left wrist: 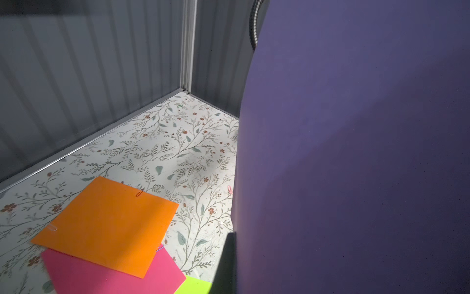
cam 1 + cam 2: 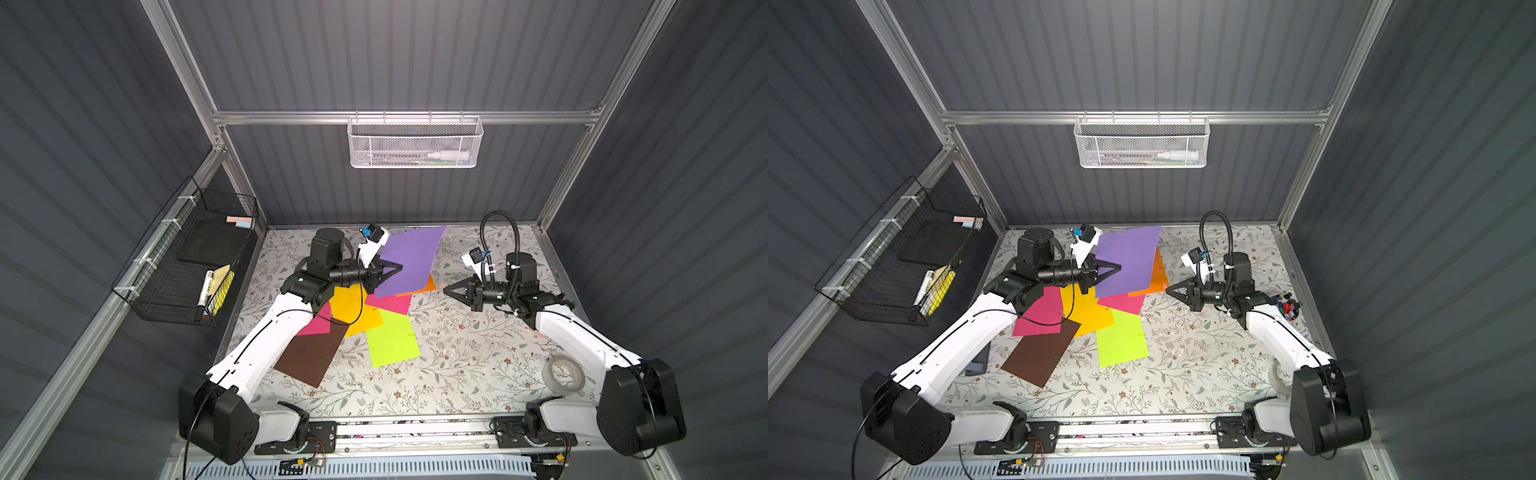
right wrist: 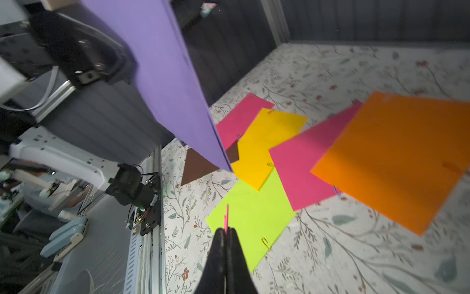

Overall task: Unclip the paperclips from the documents
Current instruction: Remove the paper clip from the document, then place the paper clip at the center of the board, then place the document at the center of the board.

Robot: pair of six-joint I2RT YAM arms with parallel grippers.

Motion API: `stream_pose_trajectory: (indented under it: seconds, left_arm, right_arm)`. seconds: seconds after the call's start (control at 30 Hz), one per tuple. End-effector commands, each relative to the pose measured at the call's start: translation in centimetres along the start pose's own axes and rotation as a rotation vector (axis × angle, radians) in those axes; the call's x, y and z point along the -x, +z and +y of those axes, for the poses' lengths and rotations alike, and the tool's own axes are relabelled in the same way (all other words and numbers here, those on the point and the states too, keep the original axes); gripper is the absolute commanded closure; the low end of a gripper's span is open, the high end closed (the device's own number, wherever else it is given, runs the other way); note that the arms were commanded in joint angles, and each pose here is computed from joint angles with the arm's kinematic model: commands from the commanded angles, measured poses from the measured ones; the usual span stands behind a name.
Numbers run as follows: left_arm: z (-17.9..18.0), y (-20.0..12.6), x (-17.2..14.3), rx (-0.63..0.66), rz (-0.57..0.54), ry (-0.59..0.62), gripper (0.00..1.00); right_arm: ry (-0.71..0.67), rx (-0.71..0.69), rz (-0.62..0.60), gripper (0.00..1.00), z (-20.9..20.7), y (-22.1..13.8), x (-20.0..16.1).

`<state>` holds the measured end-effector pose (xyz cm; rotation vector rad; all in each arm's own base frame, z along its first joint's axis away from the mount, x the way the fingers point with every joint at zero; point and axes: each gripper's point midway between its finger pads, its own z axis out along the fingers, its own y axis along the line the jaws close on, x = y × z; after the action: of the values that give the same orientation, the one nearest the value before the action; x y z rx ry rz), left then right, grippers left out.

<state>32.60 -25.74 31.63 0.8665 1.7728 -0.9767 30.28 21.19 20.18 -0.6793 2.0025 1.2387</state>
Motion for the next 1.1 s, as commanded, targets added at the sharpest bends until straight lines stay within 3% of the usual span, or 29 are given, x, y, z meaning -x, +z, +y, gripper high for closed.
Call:
stream_pose_trajectory:
  seconds: [0.0, 0.2, 0.37, 0.4, 0.67, 0.93, 1.0, 1.07]
  left_arm:
    - [4.2, 1.7, -1.2, 0.113, 0.016, -0.065, 1.0]
    - [12.7, 1.4, -2.5, 0.33, -0.029, -0.216, 1.0]
    - [20.8, -1.0, -3.5, 0.419, -0.115, -0.366, 1.0]
    - [22.4, -1.2, -4.3, 0.424, -0.115, -0.392, 1.0]
    - [31.0, -2.7, -8.7, 0.509, -0.123, -0.5, 1.0]
    - [38.2, -6.2, -11.4, 0.642, -0.141, -0.554, 1.0]
    - [39.4, -6.6, -12.5, 0.67, -0.129, -0.572, 0.89]
    - [40.1, -7.1, -13.1, 0.705, -0.123, -0.576, 0.84]
  right_arm:
    - [0.283, -0.283, 0.095, 0.99, -5.7, -0.2, -4.5]
    - [0.509, -0.523, 0.178, 0.98, -10.0, -1.3, -10.2]
    - [0.589, -0.636, 0.231, 0.85, -11.7, -2.0, -11.8]
    - [0.598, -0.659, 0.241, 0.79, -12.1, -2.2, -11.9]
    - [0.532, -0.762, 0.273, 0.51, -12.5, -3.8, -11.3]
    - [0.408, -0.622, 0.356, 0.44, -8.6, -0.5, -10.2]
    - [0.372, -0.574, 0.386, 0.44, -7.1, 0.9, -10.4]
    - [0.333, -0.522, 0.402, 0.44, -5.7, 2.3, -10.6]
